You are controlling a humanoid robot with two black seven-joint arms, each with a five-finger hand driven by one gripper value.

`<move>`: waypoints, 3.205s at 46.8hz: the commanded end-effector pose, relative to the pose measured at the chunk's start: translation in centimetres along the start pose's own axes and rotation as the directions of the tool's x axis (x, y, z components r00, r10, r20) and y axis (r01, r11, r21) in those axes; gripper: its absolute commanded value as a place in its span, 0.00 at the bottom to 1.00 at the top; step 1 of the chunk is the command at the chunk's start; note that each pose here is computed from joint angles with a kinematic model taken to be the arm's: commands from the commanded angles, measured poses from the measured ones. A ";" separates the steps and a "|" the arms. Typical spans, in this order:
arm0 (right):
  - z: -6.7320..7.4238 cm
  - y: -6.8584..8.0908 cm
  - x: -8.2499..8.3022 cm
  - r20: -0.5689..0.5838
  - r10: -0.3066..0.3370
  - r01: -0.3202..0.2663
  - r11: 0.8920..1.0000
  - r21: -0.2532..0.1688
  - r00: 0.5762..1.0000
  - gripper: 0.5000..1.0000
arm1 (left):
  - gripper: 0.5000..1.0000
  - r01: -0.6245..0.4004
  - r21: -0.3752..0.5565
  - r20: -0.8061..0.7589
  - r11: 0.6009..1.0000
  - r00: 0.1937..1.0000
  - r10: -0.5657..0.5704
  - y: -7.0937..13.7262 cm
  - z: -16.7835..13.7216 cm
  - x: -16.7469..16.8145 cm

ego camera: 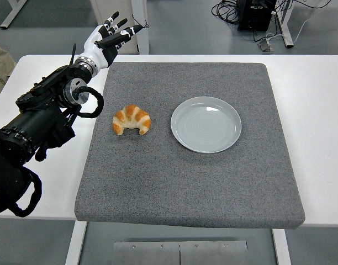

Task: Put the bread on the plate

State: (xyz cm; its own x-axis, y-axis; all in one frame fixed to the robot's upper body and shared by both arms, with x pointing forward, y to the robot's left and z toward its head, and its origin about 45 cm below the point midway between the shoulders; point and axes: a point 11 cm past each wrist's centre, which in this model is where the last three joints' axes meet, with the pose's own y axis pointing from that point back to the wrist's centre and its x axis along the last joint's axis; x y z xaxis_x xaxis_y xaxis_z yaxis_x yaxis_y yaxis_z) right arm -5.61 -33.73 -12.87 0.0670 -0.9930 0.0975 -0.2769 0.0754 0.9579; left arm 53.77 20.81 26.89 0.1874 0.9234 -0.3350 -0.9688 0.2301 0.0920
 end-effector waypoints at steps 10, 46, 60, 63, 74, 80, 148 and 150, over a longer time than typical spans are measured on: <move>0.0 0.0 0.0 0.000 0.000 0.000 1.000 0.000 1.000 1.00 | 0.94 -0.003 -0.001 0.000 1.000 1.000 0.003 0.0 0.0 0.0; 0.0 0.0 0.0 0.000 0.000 0.000 1.000 0.000 1.000 1.00 | 0.94 0.081 0.005 0.118 0.997 0.990 -0.081 -0.8 1.8 -3.0; 0.0 0.0 0.0 0.000 0.000 0.000 1.000 0.000 1.000 1.00 | 0.94 0.123 0.030 0.162 0.992 0.979 -0.126 -0.4 2.3 -3.4; 0.0 0.0 0.0 0.000 0.001 -0.001 1.000 0.000 1.000 1.00 | 0.94 0.147 0.028 0.164 0.989 0.975 -0.150 0.0 2.8 -3.7; 0.0 0.0 0.0 0.000 0.000 0.000 1.000 0.000 1.000 1.00 | 0.94 0.185 0.055 0.311 0.981 0.931 -0.194 1.9 3.2 -4.3; 0.0 0.0 0.0 0.000 0.000 0.000 1.000 0.000 1.000 1.00 | 0.94 0.219 0.077 0.445 0.973 0.865 -0.230 3.3 3.5 -4.4; 0.0 0.0 0.0 -0.001 -0.001 0.001 1.000 0.000 1.000 1.00 | 0.94 0.168 0.393 0.883 0.904 0.206 -0.422 11.6 -2.5 1.3; 0.0 0.0 0.0 0.000 0.000 0.000 1.000 0.000 1.000 1.00 | 0.94 0.172 0.394 0.881 0.903 0.207 -0.425 11.5 -2.7 1.0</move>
State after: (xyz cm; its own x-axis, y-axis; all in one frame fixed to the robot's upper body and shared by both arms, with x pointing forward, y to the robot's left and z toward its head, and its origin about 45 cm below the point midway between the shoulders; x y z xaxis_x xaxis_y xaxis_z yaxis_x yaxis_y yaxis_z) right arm -5.62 -33.72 -12.87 0.0673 -0.9930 0.0972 -0.2766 0.0750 0.9581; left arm 42.33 23.86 25.16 0.5918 0.3634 0.7195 -0.7796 0.4849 0.3963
